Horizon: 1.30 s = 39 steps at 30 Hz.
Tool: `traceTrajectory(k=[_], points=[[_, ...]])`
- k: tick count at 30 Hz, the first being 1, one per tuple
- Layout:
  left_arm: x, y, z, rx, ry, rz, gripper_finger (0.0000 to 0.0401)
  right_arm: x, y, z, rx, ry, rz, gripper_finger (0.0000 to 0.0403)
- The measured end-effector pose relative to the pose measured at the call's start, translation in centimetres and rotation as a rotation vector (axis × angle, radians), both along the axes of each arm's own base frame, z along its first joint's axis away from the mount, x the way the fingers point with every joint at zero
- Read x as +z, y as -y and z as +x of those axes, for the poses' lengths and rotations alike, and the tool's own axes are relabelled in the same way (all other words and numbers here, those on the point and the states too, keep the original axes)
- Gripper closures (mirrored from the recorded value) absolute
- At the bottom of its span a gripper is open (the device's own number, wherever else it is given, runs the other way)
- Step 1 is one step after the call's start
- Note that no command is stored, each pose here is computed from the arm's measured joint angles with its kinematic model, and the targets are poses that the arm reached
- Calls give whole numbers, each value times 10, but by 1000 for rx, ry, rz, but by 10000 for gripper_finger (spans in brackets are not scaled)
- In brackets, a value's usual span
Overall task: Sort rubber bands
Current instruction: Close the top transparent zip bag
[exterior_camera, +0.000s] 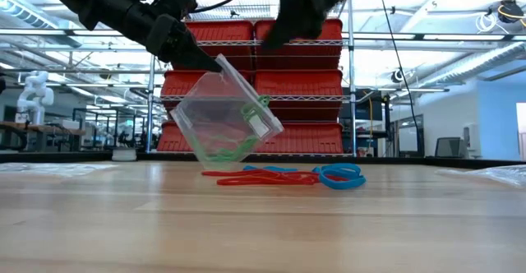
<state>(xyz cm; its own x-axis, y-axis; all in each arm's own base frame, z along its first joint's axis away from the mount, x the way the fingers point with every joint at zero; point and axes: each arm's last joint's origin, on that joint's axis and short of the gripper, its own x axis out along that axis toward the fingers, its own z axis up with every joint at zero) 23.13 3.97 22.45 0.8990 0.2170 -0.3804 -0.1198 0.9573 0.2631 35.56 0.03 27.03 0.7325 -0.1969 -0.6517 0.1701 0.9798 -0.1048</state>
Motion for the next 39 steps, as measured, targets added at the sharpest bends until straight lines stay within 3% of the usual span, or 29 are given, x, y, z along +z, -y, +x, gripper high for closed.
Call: traceTrajectory(k=[3, 7, 11, 15, 27, 31, 36, 39], points=[[0, 0, 0, 4, 2, -10, 401, -35, -2, -9, -22, -48, 29, 229], [0, 0, 0, 4, 3, -10, 401, -65, 0, -15, -28, 49, 35, 228], [0, 0, 0, 5, 4, -13, 401, -75, 6, -18, -44, 157, -6, 221], [0, 0, 0, 5, 4, -13, 401, -84, 10, -22, -80, 120, -51, 218], [0, 0, 0, 6, 6, -12, 401, -120, 16, -11, -109, 61, -35, 223], [0, 0, 0, 5, 3, -9, 401, -119, 15, -10, -88, 79, -58, 269], [0, 0, 0, 6, 0, -9, 401, -117, 15, -9, -87, 97, -59, 375], [0, -1, 0, 15, -6, 6, 401, -113, 15, -11, -86, 90, -58, 387]])
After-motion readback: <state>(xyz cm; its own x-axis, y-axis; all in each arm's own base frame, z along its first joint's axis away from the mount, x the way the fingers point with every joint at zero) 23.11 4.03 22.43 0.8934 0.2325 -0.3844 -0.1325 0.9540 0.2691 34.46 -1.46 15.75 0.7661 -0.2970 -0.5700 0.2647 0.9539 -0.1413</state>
